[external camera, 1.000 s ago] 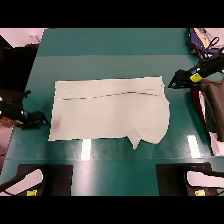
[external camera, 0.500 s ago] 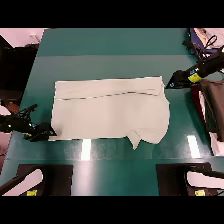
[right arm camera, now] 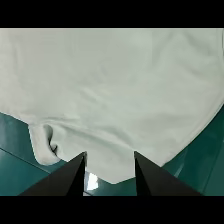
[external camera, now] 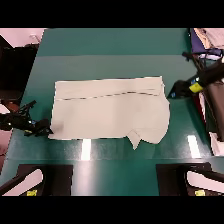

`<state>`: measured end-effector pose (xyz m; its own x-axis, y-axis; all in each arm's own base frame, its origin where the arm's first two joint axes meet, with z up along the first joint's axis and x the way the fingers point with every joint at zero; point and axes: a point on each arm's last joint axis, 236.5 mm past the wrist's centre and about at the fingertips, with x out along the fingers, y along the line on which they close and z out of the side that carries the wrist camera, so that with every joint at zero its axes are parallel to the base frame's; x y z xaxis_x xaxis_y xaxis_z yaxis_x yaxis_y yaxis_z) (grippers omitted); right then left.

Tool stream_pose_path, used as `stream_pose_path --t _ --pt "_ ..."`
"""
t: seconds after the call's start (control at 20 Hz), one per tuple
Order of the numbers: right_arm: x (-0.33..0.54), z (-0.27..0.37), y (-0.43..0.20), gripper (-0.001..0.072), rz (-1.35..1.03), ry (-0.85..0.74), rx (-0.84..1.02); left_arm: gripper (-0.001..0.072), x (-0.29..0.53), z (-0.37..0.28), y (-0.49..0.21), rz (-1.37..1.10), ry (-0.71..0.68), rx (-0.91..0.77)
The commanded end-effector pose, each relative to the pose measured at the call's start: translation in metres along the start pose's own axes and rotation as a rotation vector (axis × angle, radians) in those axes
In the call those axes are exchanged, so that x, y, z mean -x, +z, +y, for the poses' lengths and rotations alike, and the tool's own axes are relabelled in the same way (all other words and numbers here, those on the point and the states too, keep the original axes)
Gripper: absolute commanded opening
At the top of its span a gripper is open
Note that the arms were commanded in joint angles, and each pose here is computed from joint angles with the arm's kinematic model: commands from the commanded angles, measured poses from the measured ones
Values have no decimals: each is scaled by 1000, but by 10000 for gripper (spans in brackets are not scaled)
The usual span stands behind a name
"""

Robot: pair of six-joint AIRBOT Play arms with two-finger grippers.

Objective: Fold the shirts.

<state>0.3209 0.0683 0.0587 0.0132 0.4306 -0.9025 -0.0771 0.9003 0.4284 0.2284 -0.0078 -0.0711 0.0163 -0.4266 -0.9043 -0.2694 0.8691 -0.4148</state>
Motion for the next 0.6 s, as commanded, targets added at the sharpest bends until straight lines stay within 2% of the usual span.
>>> stream_pose_path --t 0.0,0.15,0.3,0.55 --pt "-30 -25 -60 365 62 17 -144 22 18 -8 15 -39 -2 -28" --pt "-61 -42 -116 365 102 35 -283 22 25 -17 25 -72 -32 -32" --pt "-91 -53 -142 365 73 33 -389 23 25 -23 32 -103 -55 -41" --pt "-126 -42 -145 365 52 134 -482 23 25 -23 33 -108 -55 -41"
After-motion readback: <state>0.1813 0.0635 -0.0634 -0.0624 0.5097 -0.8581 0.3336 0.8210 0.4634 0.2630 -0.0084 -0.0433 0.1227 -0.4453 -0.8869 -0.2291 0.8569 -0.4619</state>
